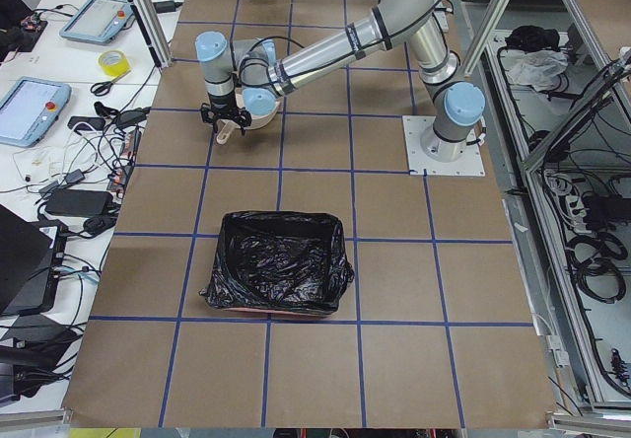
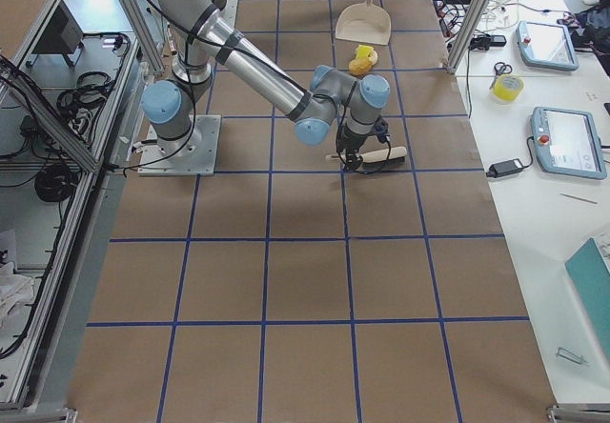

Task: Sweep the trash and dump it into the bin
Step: 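Close the left gripper on the dustpan handle and the right on the brush handle, then move the brush with the right gripper toward the sponge and yellow object, then sweep the sponge and yellow object into the dustpan with the right gripper's brush, then lift the dustpan with the left gripper toward the bin while the right withdraws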

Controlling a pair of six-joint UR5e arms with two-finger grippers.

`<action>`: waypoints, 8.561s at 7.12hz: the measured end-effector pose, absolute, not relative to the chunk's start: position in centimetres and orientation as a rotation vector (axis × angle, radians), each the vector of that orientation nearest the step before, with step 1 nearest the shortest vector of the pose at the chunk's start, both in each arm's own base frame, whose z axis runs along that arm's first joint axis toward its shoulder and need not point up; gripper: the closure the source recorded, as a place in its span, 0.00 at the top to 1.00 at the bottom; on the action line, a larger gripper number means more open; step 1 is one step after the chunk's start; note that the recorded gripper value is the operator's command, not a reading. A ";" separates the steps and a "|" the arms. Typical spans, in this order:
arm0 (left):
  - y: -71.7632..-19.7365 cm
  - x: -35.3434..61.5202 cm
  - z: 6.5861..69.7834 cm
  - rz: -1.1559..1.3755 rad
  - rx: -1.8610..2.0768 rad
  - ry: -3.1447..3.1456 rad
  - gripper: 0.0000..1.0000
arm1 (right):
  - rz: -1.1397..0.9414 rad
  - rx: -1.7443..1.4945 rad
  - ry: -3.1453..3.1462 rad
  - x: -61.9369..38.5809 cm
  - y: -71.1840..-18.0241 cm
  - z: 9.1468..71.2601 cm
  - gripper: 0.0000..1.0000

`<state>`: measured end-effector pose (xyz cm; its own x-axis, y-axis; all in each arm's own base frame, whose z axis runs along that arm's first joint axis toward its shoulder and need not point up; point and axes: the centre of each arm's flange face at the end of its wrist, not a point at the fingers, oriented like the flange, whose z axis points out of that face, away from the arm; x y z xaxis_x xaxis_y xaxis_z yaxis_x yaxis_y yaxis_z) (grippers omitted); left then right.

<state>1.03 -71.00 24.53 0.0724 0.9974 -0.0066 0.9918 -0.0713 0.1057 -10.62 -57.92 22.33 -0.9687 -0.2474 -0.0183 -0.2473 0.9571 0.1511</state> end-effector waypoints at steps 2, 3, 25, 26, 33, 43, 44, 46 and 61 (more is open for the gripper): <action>-71.1 0.9 24.2 0.099 2.243 2.085 0.48 | -0.239 0.390 -3.112 -10.6 -57.9 22.3 0.00; -71.1 0.9 24.2 0.098 2.244 2.084 0.43 | -0.242 0.390 -3.111 -10.6 -57.9 22.4 0.00; -70.9 -4.3 24.2 0.194 2.257 1.984 0.30 | -0.266 -0.350 -3.172 35.7 -52.5 23.3 0.00; -70.9 -5.0 24.4 0.206 2.253 1.969 0.30 | -0.258 -0.377 -3.191 37.7 -52.9 23.1 0.00; -71.1 -5.9 24.8 0.200 2.240 1.971 0.30 | -0.124 -0.388 -3.369 51.3 -52.9 24.5 0.00; -71.0 -3.2 25.1 0.032 2.261 2.091 0.30 | -0.213 -0.413 -3.154 44.9 -49.7 33.9 0.00; -71.0 -1.5 25.3 -0.023 2.251 2.142 0.28 | -0.216 -0.374 -3.149 40.9 -50.6 34.4 0.00; -70.8 2.7 27.1 -0.096 2.206 2.217 0.27 | -0.188 -0.261 -3.122 30.8 -52.2 34.9 0.00; -55.5 49.7 43.1 0.008 2.161 2.056 0.20 | -0.217 -0.032 -3.103 -7.4 -57.6 24.1 0.00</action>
